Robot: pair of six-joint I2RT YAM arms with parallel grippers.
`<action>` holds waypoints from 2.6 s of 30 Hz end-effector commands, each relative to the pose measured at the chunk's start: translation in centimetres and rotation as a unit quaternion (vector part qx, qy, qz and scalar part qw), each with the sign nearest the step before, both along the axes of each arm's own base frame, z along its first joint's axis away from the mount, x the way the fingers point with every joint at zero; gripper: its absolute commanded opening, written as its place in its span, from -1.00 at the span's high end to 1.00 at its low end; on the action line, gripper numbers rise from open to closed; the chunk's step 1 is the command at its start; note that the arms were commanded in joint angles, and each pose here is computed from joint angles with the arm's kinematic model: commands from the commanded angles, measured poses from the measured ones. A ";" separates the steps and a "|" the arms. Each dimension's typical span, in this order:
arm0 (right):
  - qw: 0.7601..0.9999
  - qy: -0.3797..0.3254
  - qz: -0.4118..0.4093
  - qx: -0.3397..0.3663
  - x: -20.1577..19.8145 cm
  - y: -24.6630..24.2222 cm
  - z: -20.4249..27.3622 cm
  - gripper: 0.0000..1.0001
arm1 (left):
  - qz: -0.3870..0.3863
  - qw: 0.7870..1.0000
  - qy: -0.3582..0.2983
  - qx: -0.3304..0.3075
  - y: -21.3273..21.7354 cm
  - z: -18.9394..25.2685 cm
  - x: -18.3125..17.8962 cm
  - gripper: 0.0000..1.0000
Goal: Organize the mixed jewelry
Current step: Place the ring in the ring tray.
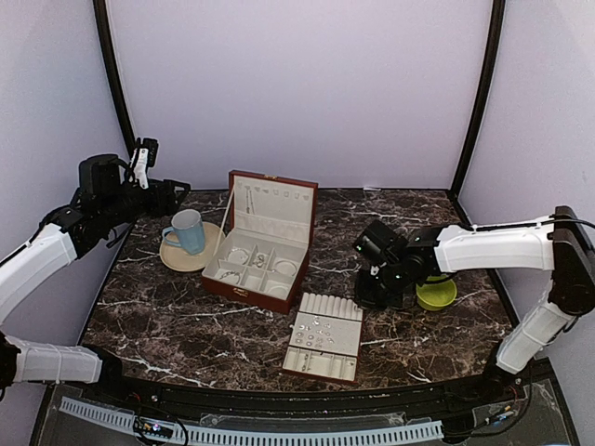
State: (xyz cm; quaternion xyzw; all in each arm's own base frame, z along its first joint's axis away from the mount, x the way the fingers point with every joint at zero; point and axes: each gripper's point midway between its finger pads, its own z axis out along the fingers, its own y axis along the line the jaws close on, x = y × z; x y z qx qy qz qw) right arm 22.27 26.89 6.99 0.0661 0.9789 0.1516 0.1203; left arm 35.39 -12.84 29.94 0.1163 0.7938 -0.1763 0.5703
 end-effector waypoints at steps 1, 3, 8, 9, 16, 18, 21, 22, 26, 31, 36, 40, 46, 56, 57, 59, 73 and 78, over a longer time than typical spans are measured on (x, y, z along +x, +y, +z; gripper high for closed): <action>0.998 0.008 -0.011 -0.055 0.0 -1.0 -0.5 0.98 | -0.001 1.000 -0.011 -0.002 0.3 0.5 -0.6 -0.44; 0.997 0.008 -0.011 -0.072 0.3 -1.0 -0.6 0.98 | 0.000 1.000 -0.013 -0.001 0.3 0.6 -0.7 -0.44; 0.994 0.016 -0.008 -0.109 0.6 -0.9 -1.2 1.00 | 0.005 1.000 -0.018 0.002 0.5 0.9 -0.8 -0.45; 0.993 0.016 -0.008 -0.117 0.7 -1.0 -1.3 1.00 | 0.006 1.000 -0.019 0.004 0.6 0.9 -0.8 -0.45; 0.987 0.029 -0.017 -0.154 0.6 -1.9 -1.9 1.00 | 0.012 1.000 -0.018 0.005 0.8 0.9 -0.8 -0.45; 0.987 0.028 -0.018 -0.158 0.7 -1.9 -2.0 1.00 | 0.012 1.000 -0.018 0.005 0.8 0.9 -0.8 -0.45; 0.986 0.024 -0.021 -0.164 1.1 -1.7 -1.9 1.00 | 0.013 1.000 -0.020 0.005 0.9 1.0 -0.8 -0.45; 0.986 0.022 -0.020 -0.166 1.3 -1.5 -1.8 1.00 | 0.014 1.000 -0.021 0.005 0.9 1.0 -0.8 -0.45; 0.982 0.024 -0.013 -0.184 1.4 -1.3 -2.2 1.00 | 0.015 1.000 -0.021 0.006 1.0 1.0 -0.8 -0.46; 0.979 0.022 -0.001 -0.204 1.4 -0.9 -2.2 1.00 | 0.017 1.000 -0.020 0.008 1.0 0.9 -0.8 -0.46; 0.978 0.016 0.002 -0.208 1.6 -0.5 -1.8 1.00 | 0.016 1.000 -0.020 0.006 1.0 0.9 -0.8 -0.46; 0.973 0.008 0.008 -0.232 1.8 -0.7 -1.4 1.00 | 0.016 1.000 -0.020 0.007 1.0 0.9 -0.8 -0.46; 0.965 0.000 0.020 -0.263 1.9 -0.8 -1.1 1.00 | 0.017 1.000 -0.020 0.007 1.0 0.9 -0.9 -0.46; 0.951 0.004 0.036 -0.308 1.6 -1.1 -1.4 1.00 | 0.017 1.000 -0.022 0.006 1.0 1.0 -0.9 -0.46; 0.949 0.005 0.037 -0.312 1.6 -1.1 -1.5 1.00 | 0.017 1.000 -0.022 0.006 1.1 1.0 -0.9 -0.46; 0.946 0.005 0.039 -0.323 1.5 -1.3 -1.6 1.00 | 0.017 1.000 -0.023 0.006 1.0 1.1 -1.0 -0.46; 0.921 0.009 0.062 -0.384 1.3 -1.2 -2.3 1.00 | 0.020 0.999 -0.025 0.006 1.2 1.2 -1.0 -0.47; 0.924 0.005 0.060 -0.378 1.4 -0.6 -2.4 1.00 | 0.019 1.000 -0.025 0.005 1.1 1.2 -1.0 -0.47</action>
